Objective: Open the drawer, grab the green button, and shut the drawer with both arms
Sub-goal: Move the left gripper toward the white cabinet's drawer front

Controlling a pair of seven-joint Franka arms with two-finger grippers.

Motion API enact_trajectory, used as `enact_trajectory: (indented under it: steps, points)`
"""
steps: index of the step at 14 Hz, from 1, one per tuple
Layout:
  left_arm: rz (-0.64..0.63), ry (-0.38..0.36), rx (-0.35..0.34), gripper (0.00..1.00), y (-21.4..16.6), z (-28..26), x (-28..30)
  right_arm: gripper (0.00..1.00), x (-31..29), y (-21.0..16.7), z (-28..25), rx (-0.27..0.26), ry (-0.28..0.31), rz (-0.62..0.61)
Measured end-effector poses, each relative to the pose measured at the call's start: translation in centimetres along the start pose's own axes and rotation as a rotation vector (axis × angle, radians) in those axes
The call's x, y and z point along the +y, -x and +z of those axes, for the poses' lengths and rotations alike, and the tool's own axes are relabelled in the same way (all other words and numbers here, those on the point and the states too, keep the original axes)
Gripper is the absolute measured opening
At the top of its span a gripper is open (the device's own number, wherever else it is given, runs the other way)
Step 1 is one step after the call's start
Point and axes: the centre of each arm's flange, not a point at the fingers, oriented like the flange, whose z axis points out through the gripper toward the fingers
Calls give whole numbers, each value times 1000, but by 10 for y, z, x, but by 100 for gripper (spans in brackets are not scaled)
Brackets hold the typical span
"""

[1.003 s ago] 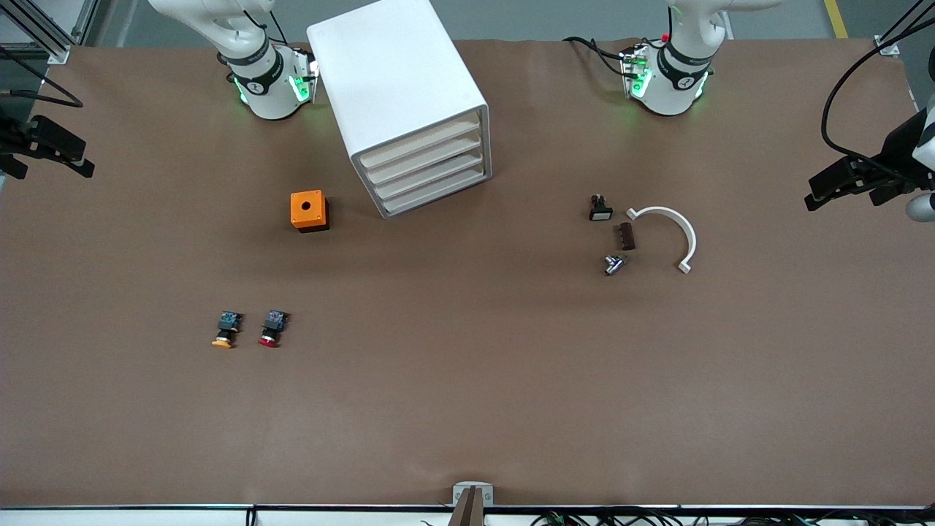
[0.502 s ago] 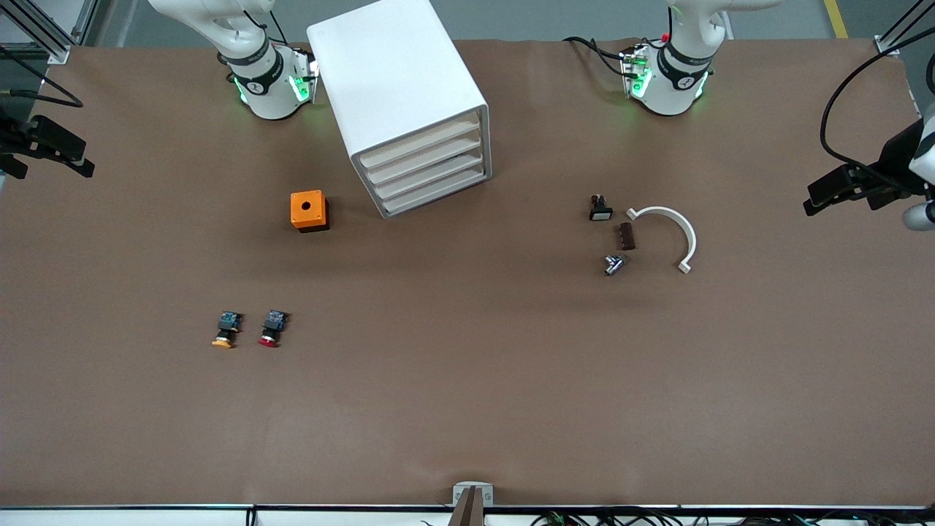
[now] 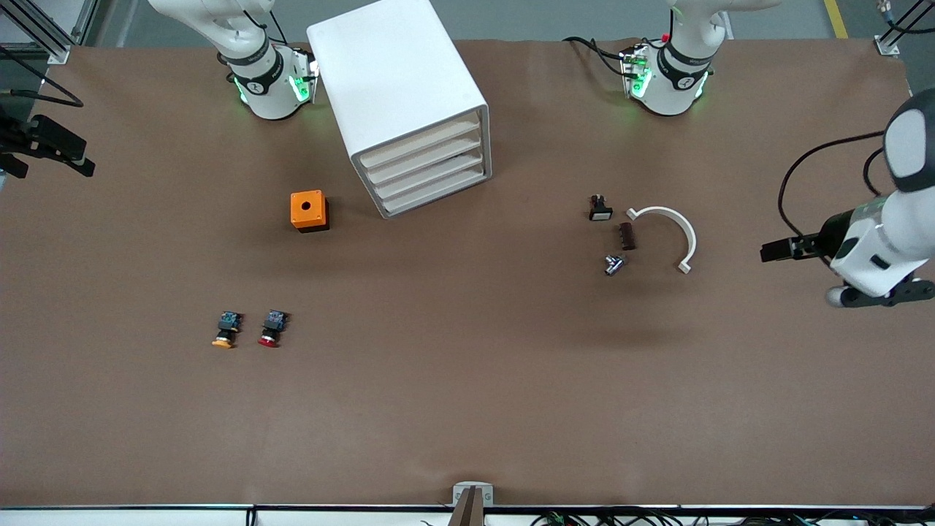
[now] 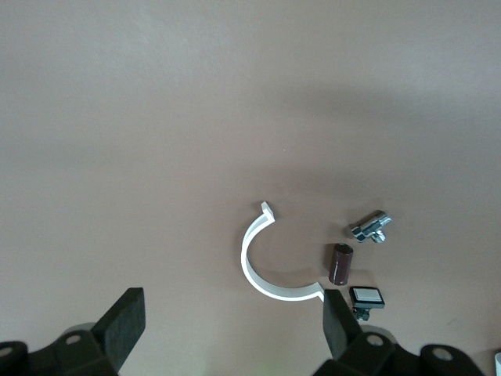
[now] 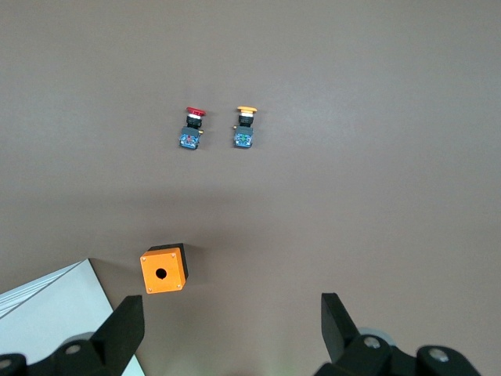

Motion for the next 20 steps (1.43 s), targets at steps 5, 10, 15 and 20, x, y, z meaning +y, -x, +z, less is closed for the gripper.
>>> enact_trajectory:
  steps: [5,10,15,20]
  points:
    - [-200,-32,-118,100,-33,76,23,100,0,0,0,-3,0,0]
    - [-412,-118,-171,100,-37,134,108,100,0,1,0,-5,0,0]
    - [-579,-161,-194,100,-35,179,190,100,0,1,1,-6,0,0]
    - [-775,14,-394,100,-21,194,253,100,0,1,1,-7,0,1]
